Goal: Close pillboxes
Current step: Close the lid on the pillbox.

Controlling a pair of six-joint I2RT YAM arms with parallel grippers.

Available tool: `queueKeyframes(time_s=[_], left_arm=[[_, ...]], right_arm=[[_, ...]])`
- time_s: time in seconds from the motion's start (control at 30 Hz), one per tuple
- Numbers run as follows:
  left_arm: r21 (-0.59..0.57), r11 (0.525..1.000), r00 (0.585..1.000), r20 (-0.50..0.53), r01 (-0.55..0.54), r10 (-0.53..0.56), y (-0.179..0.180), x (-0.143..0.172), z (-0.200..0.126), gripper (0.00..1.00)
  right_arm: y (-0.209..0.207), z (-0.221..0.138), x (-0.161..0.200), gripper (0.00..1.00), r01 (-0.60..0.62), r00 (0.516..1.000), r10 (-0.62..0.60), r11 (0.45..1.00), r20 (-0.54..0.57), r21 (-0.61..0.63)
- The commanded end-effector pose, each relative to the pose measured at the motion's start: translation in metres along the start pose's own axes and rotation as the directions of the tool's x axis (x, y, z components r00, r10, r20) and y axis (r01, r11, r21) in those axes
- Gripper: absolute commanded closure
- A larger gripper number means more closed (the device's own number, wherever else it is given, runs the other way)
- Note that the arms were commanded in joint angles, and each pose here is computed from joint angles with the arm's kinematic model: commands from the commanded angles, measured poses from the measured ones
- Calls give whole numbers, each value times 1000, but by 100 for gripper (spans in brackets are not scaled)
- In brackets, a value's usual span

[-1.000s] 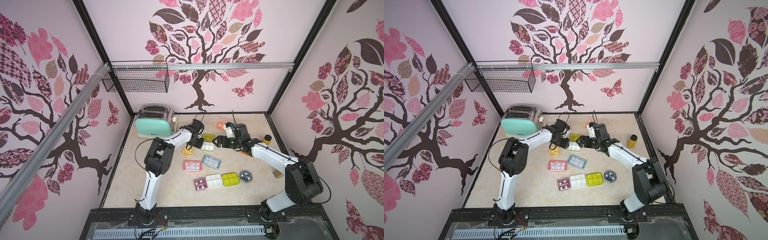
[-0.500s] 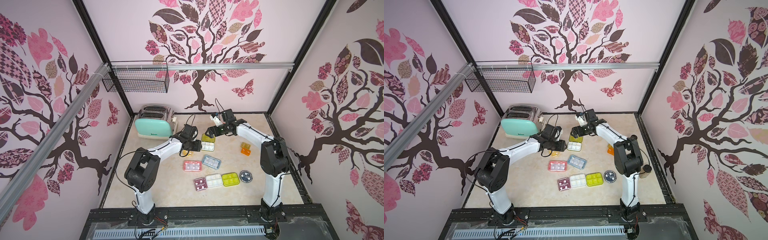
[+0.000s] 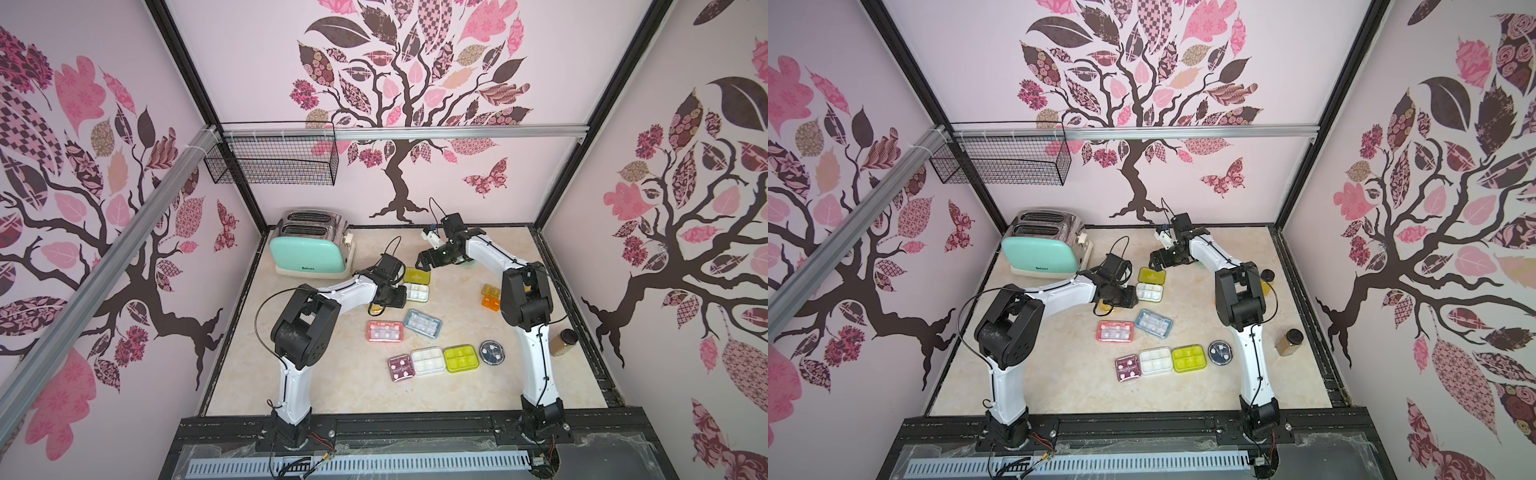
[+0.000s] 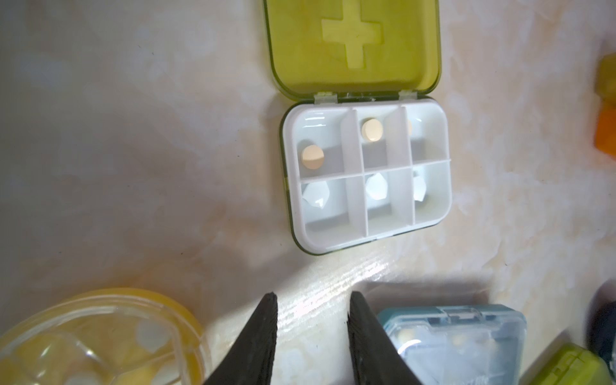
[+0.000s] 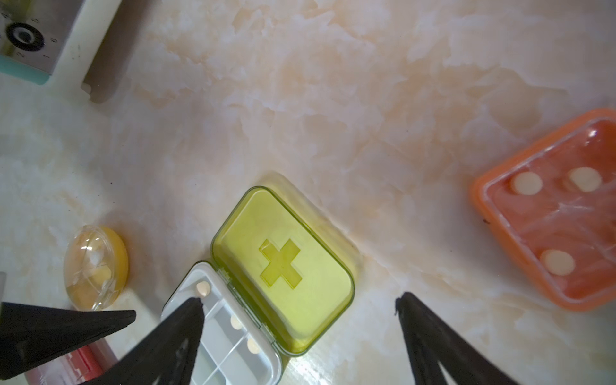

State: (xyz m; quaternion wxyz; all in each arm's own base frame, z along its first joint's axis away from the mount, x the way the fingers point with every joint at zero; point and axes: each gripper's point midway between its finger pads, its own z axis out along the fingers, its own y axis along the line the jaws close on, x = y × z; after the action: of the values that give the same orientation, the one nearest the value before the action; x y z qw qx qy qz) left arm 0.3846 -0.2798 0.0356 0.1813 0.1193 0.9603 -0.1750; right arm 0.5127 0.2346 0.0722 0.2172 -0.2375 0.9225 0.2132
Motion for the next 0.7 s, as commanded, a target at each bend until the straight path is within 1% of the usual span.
queueKeyframes(time_s=[0.0,0.23,0.37,0.53,0.67], left_arm=[[-16,1000,1000,-17,-16,16,3,-1,4,62],[-32,999,999,-43,-14,12,7,3,14,63],[-34,999,999,-53,-13,11,8,4,19,63],[-38,999,998,-65,-16,14,10,7,24,63],[-38,999,998,-64,-18,16,11,7,24,64]], right_arm=[[4,6,6,6,19,999,-20,1000,-35,-21],[1,20,4,6,6,999,-8,999,-46,-34],[5,27,13,8,-6,997,0,997,-79,-81],[6,31,20,10,-13,995,3,996,-102,-91],[11,28,19,13,-26,995,14,993,-99,-116]])
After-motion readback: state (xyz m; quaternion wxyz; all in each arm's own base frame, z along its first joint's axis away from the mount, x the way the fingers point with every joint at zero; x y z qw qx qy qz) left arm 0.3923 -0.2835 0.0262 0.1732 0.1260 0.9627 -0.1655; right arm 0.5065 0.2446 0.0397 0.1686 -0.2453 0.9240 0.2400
